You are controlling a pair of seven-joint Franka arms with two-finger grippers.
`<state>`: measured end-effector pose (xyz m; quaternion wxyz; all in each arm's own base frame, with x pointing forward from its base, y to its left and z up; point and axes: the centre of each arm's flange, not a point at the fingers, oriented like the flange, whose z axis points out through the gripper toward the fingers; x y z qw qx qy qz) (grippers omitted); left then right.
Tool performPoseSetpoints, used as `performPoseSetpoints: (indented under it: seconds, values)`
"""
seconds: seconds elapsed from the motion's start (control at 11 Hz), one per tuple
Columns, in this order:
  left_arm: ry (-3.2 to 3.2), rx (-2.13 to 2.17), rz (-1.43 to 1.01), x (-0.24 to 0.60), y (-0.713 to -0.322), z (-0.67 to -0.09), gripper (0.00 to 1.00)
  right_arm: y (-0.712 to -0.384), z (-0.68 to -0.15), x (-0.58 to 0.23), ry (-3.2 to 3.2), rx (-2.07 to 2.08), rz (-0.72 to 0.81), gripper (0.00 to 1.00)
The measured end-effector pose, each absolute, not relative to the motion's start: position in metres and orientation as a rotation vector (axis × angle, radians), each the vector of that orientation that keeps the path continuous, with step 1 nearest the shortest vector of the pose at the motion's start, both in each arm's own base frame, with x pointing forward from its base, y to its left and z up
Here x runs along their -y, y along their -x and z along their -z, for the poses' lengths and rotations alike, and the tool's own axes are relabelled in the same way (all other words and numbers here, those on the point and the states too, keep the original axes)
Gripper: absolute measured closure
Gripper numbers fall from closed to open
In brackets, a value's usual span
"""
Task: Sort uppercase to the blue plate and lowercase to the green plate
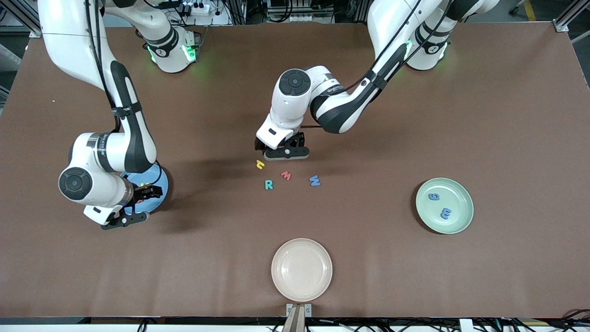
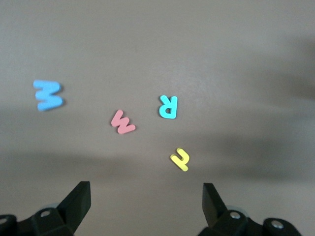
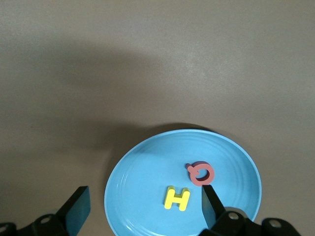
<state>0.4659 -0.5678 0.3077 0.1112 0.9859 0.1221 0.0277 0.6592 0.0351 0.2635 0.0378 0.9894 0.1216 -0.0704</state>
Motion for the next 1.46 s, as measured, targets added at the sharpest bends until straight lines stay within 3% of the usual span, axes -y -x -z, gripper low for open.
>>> performPoseSetpoints:
  seconds: [0.27,0.73,1.46]
  values:
    - [-2.823,-0.589,-0.062,0.577,-0.46,-0.308,0.0,-0.659,-0.263,-0.034,-3.035,-0.372,0.216,0.0]
    - [-2.919,-0.292,-0.197,0.584,-0.45,-0.296,0.0,-0.66,-0.262,-0.034,-3.035,-0.37,0.212,0.0]
    - [-2.903,-0.419,-0.165,0.587,-0.451,-0.291,0.0,-0.66,-0.26,-0.033,-3.034,-0.369,0.216,0.0]
